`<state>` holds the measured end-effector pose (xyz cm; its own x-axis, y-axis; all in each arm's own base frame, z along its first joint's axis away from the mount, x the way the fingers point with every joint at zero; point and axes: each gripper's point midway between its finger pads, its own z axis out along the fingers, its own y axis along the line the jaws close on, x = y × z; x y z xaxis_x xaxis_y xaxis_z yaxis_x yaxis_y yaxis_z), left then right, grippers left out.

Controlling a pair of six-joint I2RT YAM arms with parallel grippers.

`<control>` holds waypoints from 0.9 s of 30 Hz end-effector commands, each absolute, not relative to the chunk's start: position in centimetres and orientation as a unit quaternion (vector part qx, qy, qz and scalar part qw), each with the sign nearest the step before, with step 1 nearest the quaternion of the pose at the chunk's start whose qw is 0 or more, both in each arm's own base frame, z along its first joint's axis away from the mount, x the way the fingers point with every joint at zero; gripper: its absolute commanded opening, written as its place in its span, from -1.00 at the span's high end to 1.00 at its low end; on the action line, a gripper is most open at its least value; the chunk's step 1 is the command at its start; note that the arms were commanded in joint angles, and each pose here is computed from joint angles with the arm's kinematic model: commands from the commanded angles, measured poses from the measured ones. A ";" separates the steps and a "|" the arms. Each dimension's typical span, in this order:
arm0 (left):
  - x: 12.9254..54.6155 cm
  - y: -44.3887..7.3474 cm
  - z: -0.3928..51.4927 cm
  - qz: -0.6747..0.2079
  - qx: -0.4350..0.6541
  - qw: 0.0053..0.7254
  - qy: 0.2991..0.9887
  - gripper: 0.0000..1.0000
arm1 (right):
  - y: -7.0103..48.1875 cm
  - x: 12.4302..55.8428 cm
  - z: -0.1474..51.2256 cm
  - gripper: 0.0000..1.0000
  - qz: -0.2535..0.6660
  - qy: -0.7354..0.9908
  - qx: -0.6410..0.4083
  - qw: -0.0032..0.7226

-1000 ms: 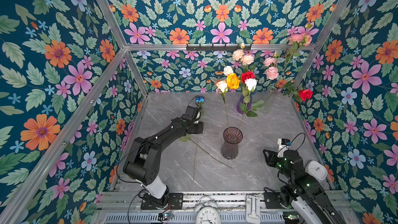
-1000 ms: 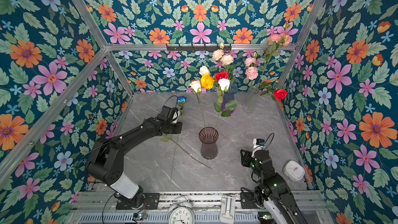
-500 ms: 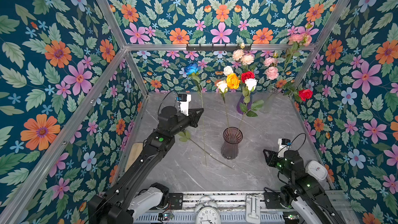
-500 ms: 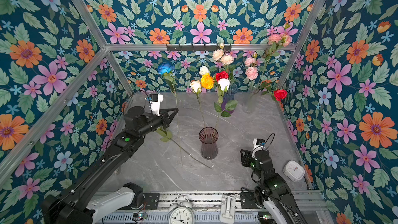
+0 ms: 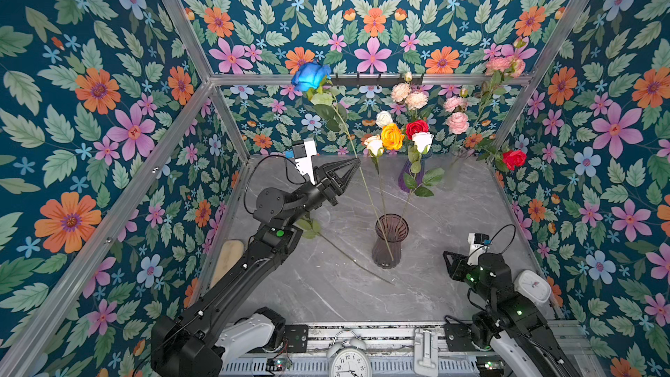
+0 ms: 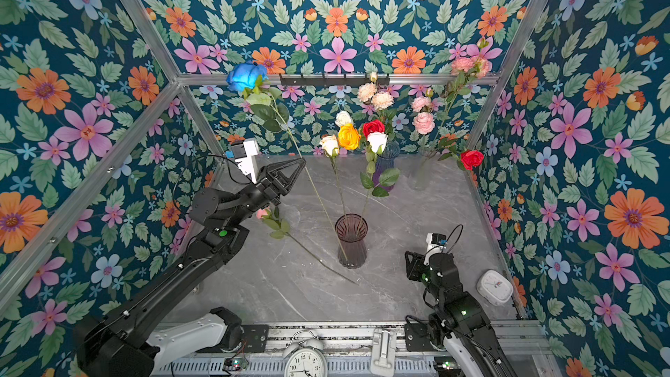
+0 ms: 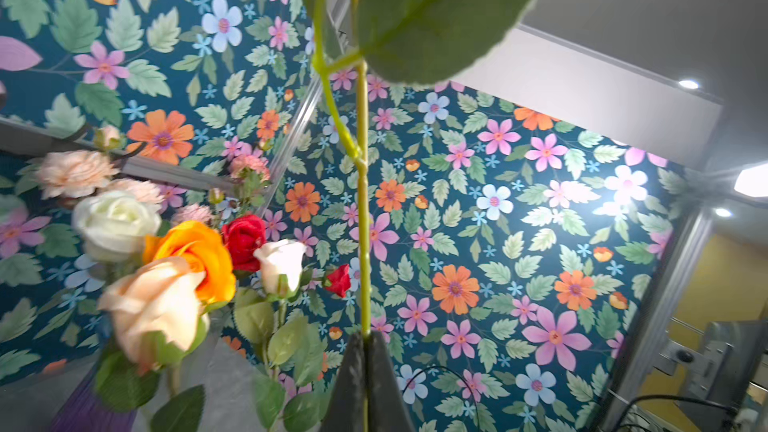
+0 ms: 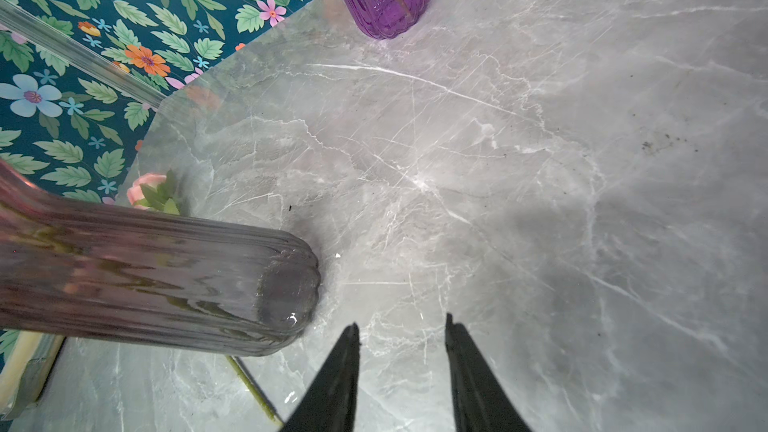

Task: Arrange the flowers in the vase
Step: 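Lift the blue rose upright with the left gripper above the dark mauve vase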

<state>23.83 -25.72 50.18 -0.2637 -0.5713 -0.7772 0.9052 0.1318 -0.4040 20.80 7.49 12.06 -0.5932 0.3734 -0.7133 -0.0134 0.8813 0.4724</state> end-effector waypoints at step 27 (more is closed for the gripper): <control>22.4 -29.6 50.4 -0.496 0.277 0.708 0.418 1.00 | 7.6 21.0 12.0 0.25 0.219 0.866 0.102 0.438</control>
<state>23.14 -30.24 48.97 0.0483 -0.4462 -0.8936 0.9406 0.3214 -0.1097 20.82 7.50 11.74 -0.6039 0.3695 -0.7063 -0.0063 0.8838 0.4678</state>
